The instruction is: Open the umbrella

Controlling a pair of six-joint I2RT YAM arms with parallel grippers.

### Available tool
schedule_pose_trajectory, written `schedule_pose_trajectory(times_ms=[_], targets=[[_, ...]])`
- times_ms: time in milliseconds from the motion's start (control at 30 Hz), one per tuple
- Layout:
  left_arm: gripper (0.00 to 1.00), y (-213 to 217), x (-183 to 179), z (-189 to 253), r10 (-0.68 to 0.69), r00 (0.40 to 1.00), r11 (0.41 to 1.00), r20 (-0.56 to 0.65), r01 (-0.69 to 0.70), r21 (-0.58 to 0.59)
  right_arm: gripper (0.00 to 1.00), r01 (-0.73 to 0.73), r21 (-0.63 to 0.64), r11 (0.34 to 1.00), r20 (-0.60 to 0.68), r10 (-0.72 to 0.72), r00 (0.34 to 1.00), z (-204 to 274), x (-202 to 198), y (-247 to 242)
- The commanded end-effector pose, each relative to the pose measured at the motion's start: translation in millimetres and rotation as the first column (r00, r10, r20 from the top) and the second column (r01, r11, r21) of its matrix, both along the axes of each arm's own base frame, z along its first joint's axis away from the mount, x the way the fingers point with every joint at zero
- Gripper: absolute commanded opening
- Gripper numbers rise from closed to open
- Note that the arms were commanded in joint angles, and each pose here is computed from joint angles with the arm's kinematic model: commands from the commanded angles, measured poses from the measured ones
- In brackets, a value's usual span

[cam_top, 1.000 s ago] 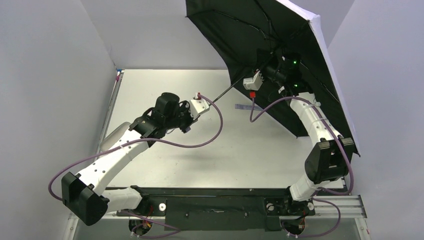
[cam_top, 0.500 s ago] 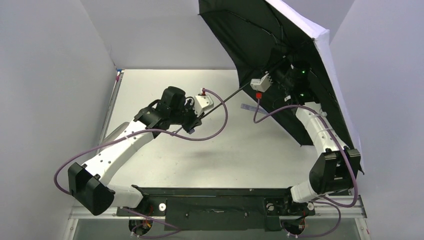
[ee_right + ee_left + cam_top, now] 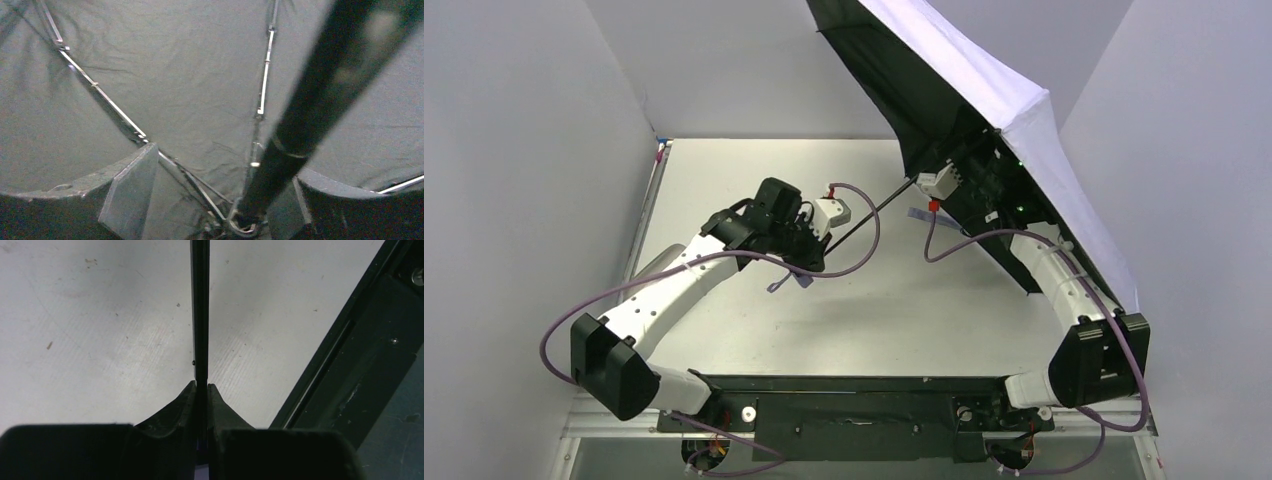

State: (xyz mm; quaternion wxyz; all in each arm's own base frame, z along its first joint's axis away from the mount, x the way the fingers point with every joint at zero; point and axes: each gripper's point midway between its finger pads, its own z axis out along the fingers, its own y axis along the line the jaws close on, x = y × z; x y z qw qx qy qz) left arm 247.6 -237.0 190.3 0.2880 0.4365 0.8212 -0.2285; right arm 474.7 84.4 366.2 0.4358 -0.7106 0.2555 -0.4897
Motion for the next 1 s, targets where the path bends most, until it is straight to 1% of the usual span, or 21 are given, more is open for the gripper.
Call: schedule_pose_trajectory(times_ms=[0,133,233,367,467,667,733,767,800,833,867,900,933,967], targets=[[0.0,6,-17,5,0.029,0.993,1.0,-0.115,-0.028,0.01,0.68,0.078,-0.165,0.983,0.049,-0.071,0.996,-4,-12,-17],[0.0,1,-12,11,0.026,0.994,1.0,-0.103,-0.027,-0.011,0.72,-0.021,-0.22,0.975,-0.007,0.02,1.0,-28,-25,1],[0.0,-1,-9,13,0.03,0.995,0.999,-0.094,-0.032,-0.02,0.74,-0.075,-0.222,0.972,-0.02,0.072,0.997,-35,-35,11],[0.0,-7,-1,14,0.049,0.995,0.998,-0.09,-0.052,-0.037,0.75,-0.172,-0.166,0.971,-0.052,0.166,0.985,-39,-57,34],[0.0,-13,5,17,0.053,0.995,0.997,-0.09,-0.058,-0.057,0.75,-0.238,-0.119,0.964,-0.034,0.236,0.971,-31,-79,56],[0.0,-25,18,22,0.065,0.995,0.992,-0.07,-0.072,-0.107,0.75,-0.292,-0.03,0.956,-0.034,0.291,0.956,-20,-118,85],[0.0,-31,21,27,0.067,0.996,0.985,-0.057,-0.075,-0.156,0.75,-0.301,0.007,0.953,-0.041,0.301,0.953,-21,-132,90],[0.0,-36,26,32,0.077,0.996,0.976,-0.034,-0.082,-0.202,0.75,-0.302,0.018,0.953,-0.065,0.303,0.951,-28,-137,91],[0.0,-36,23,23,0.078,0.996,0.973,-0.047,-0.086,-0.214,0.75,-0.301,0.052,0.952,-0.067,0.304,0.95,-26,-147,92],[0.0,-42,31,39,0.089,0.996,0.955,0.013,-0.081,-0.286,0.75,-0.293,0.084,0.953,-0.102,0.3,0.948,-36,-153,93],[0.0,-41,27,28,0.095,0.995,0.948,-0.004,-0.092,-0.305,0.75,-0.286,0.102,0.953,-0.111,0.297,0.949,-40,-160,91],[0.0,-45,35,48,0.122,0.991,0.917,0.055,-0.091,-0.387,0.75,-0.266,0.137,0.954,-0.12,0.282,0.952,-42,-167,88],[0.0,-42,29,42,0.122,0.991,0.909,0.062,-0.086,-0.409,0.75,-0.251,0.146,0.957,-0.147,0.272,0.951,-55,-171,86],[0.0,-46,35,54,0.13,0.984,0.886,0.122,-0.06,-0.461,0.75,-0.227,0.183,0.957,-0.149,0.255,0.955,-55,-179,82]])
